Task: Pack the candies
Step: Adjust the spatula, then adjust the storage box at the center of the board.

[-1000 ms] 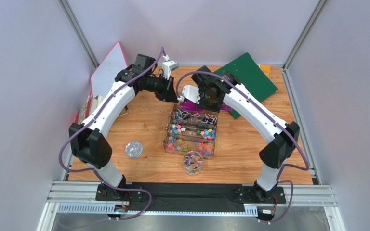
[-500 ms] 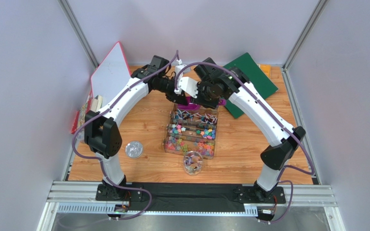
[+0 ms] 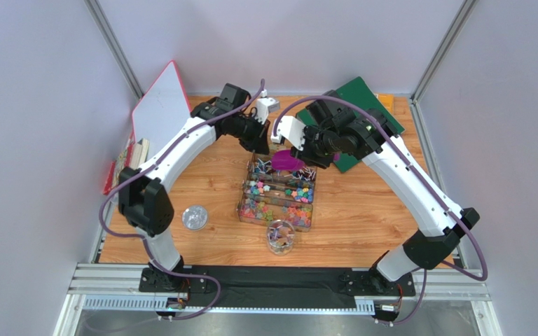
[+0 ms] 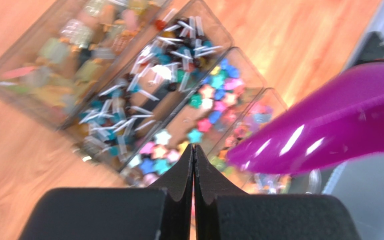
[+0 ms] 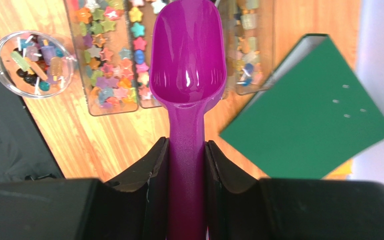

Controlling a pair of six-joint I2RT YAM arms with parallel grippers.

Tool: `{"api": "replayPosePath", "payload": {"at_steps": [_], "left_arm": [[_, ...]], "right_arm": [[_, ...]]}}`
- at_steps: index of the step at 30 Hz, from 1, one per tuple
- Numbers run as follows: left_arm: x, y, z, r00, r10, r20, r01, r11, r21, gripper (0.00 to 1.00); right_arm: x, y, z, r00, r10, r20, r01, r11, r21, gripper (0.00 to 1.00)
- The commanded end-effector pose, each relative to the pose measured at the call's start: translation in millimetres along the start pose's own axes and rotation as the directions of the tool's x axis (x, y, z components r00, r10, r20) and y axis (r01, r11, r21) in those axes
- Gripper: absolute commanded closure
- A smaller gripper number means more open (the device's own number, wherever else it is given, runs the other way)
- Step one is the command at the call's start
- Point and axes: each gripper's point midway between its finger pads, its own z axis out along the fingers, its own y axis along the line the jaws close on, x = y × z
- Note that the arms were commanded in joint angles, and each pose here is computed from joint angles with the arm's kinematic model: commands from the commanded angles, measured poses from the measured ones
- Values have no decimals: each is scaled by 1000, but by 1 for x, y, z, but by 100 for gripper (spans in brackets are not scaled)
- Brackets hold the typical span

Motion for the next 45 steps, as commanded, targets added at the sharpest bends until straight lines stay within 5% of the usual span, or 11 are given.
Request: {"api": "replayPosePath", "payload": {"at_steps": [1,6,10,27,45], "left_arm": [[19,10,-58,986,164,25,-156,968,-198,100],[119,11,-56,976,165,-143,-192,961,-198,100],[148,-8,-47,973,156,-173,-180,974,-135,100],[128,-53,69,961,125,-248,-97,987,126,100],[82,-11,140,959,142,-243,-132,990,58,100]], "right_arm": [[45,52,-8,995,52,-88,-65,986,-152,100],[77,77,-11,985,57,-166,-90,976,-200,100],[92,85,-8,976,62,-207,-106,971,-213,100],[122,43,-27,949,220,-224,-221,975,20,100],[140,39,-30,934,270,-233,-264,963,55,100]]}}
